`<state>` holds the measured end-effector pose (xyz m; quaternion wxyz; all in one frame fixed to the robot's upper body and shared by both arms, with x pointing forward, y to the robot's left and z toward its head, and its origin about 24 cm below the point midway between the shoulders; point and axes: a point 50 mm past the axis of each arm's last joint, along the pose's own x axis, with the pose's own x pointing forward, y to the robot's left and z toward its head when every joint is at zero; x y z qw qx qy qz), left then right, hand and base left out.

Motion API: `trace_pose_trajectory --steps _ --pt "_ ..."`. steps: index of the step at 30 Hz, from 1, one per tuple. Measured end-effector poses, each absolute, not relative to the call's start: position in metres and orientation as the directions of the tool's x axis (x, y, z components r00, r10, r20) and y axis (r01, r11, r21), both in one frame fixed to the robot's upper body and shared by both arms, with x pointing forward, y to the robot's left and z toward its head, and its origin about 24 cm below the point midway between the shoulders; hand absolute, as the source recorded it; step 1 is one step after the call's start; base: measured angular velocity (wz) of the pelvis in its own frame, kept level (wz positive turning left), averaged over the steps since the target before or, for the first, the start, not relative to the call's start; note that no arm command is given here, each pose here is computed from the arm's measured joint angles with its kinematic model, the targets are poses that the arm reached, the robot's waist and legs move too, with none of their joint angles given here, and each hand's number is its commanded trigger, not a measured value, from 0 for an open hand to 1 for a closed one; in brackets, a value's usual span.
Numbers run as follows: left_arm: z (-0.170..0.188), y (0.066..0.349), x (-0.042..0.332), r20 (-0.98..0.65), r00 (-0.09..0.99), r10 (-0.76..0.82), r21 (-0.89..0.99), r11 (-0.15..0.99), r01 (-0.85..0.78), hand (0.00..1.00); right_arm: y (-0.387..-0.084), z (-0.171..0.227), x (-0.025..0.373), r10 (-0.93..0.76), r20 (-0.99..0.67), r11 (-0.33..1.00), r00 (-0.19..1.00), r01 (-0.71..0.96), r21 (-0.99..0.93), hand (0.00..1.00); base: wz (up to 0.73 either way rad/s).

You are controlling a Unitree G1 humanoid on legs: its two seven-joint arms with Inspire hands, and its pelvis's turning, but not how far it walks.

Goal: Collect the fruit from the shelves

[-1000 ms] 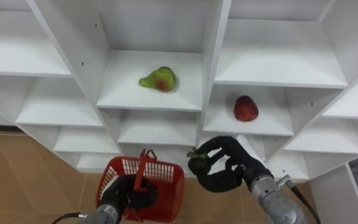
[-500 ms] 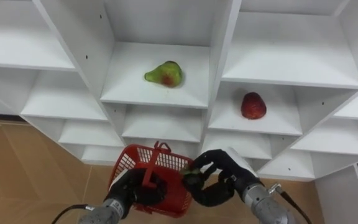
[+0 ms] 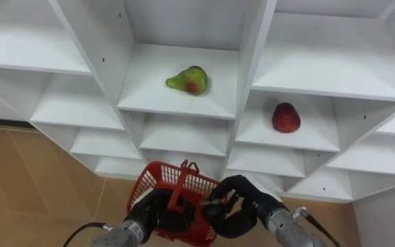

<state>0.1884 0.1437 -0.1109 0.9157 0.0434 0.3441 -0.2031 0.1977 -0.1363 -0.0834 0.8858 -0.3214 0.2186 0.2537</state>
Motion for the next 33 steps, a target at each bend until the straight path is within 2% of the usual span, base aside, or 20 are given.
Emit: trace_pose_trajectory --steps 20,21,24,25,33 --pt "-0.096 0.138 0.2 -0.591 0.698 -0.406 -0.023 0.873 0.488 1.0 -0.136 -0.08 0.212 0.297 -0.533 0.644 0.792 -0.579 -0.5 1.0 0.03" --pt "-0.096 0.138 0.2 -0.59 0.696 -0.408 -0.025 0.871 0.49 1.0 -0.137 -0.081 0.213 0.29 -0.539 0.643 0.791 -0.578 -0.502 0.94 0.0" --pt "-0.094 0.136 0.201 -0.582 0.698 -0.418 -0.027 0.868 0.496 1.0 -0.14 -0.084 0.215 0.269 -0.547 0.642 0.793 -0.57 -0.512 0.15 0.0" --pt "-0.093 0.135 0.202 -0.578 0.698 -0.423 -0.031 0.866 0.5 1.0 -0.142 -0.086 0.216 0.257 -0.554 0.642 0.791 -0.569 -0.514 0.0 0.0" --pt "-0.094 0.13 0.2 -0.578 0.681 -0.45 -0.042 0.85 0.526 1.0 -0.146 -0.092 0.214 0.232 -0.581 0.641 0.78 -0.572 -0.511 0.0 0.0"
